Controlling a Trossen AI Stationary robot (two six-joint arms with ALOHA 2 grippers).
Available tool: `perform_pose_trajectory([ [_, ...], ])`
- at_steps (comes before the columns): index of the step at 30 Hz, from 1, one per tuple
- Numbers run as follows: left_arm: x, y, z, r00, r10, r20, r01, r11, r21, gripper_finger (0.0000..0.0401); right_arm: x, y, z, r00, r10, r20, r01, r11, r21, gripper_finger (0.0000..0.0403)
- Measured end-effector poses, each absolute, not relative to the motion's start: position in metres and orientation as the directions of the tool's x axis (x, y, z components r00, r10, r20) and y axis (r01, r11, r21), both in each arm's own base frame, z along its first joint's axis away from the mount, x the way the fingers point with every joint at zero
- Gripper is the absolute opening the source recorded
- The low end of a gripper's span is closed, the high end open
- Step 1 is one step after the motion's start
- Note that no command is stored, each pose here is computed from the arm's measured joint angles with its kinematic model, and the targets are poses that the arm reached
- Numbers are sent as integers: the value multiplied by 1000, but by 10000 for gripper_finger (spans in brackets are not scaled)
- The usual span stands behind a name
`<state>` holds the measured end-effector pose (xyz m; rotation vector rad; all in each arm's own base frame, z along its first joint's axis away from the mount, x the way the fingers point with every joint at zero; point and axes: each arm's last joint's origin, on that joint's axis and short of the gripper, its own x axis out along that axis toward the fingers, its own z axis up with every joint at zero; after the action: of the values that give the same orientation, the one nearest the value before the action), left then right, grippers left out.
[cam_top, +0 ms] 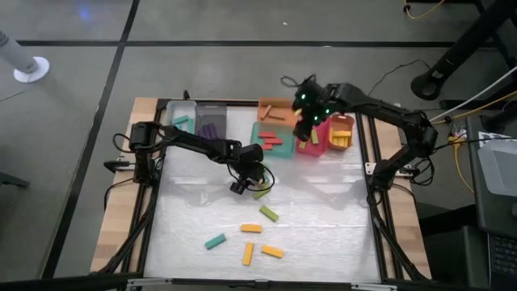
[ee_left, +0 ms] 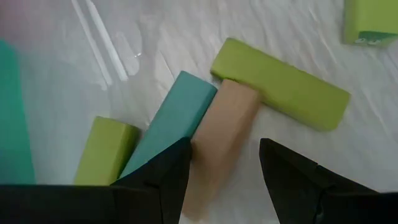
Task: Sort blocks
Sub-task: Put the brown block into the left orange bin
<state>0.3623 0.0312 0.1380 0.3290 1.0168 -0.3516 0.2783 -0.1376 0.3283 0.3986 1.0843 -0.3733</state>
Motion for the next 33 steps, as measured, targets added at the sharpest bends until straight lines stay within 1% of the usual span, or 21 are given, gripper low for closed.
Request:
perform_pose_trajectory([
  [3,358,28,134,434,-136,-891,417,907,65,182,288,-115,328,426,-63,-902,408,904,129,205],
  [9,349,21,138,364,-149,-919,405,914,12,182,301,-77,328,430,-13,-903,337,930,147,205],
  [17,351,20,132,352,-149,-924,419,908,13,182,311,-43,330,462,21,-887,306,934,182,205],
  [21,351,20,130,346,-146,-927,425,905,15,181,313,-27,330,465,59,-883,255,947,197,205],
  [24,351,20,130,344,-126,-930,397,917,22,160,314,-13,330,462,82,-883,211,957,200,205],
  [28,351,20,130,345,-126,-930,377,926,15,93,314,5,330,456,108,-883,159,967,200,205],
  [29,351,20,132,346,-125,-930,370,929,13,82,314,8,330,455,113,-883,147,969,200,205],
  [33,347,21,142,362,-149,-920,324,946,-26,82,313,22,330,448,133,-884,108,974,202,205],
])
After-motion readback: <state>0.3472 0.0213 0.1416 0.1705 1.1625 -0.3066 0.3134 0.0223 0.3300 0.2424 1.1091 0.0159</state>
